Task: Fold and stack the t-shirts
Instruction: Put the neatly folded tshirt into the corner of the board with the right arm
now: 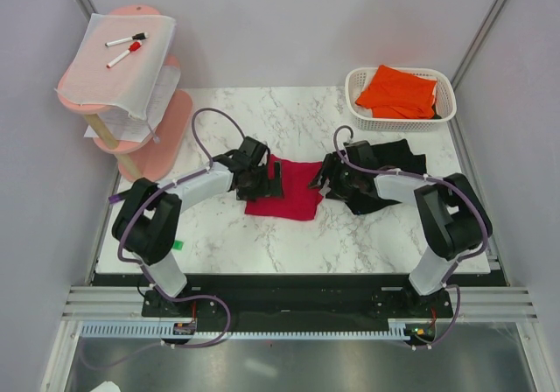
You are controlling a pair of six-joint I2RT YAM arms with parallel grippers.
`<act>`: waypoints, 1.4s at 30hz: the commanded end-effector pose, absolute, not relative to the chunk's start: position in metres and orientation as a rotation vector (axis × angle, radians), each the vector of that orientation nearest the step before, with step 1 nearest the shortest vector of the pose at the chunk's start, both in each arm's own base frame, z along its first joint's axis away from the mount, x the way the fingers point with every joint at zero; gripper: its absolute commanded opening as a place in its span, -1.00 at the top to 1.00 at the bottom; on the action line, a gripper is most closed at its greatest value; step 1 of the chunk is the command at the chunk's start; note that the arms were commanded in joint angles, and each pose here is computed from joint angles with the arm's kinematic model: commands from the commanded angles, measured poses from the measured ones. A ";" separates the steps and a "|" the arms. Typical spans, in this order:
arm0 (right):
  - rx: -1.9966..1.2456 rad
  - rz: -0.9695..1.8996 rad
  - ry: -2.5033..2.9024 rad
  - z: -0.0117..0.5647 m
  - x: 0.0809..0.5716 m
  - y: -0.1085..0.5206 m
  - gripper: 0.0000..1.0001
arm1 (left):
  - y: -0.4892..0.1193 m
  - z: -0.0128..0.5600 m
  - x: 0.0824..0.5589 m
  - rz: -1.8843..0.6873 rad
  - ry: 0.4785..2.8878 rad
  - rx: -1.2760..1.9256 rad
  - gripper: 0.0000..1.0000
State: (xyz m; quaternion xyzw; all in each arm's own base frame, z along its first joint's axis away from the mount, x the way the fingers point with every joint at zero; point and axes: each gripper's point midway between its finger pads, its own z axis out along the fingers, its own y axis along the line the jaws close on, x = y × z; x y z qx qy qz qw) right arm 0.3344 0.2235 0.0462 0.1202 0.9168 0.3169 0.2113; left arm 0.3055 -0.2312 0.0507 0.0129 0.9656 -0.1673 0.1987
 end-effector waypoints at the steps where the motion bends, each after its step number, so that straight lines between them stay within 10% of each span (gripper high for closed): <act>1: 0.335 0.944 2.579 0.022 0.331 0.243 -0.66 | -0.231 0.041 0.301 -0.442 2.712 0.046 -0.99; 8: 0.263 0.943 2.663 -0.005 0.322 0.273 -0.54 | -0.231 0.043 0.299 -0.447 2.708 0.044 -0.99; 12: 0.178 0.931 2.683 -0.008 0.323 0.294 0.50 | -0.230 0.045 0.299 -0.441 2.701 0.049 -0.99; 15: 0.082 0.879 2.653 0.010 0.330 0.296 0.79 | -0.221 0.057 0.303 -0.389 2.662 0.047 -0.99; 26: -0.235 0.520 2.467 0.134 0.369 0.255 0.78 | -0.157 0.136 0.344 -0.201 2.465 -0.093 -1.00; 42: -0.129 0.100 2.519 0.160 0.357 0.136 0.63 | -0.152 0.094 0.348 -0.176 2.590 -0.125 -0.99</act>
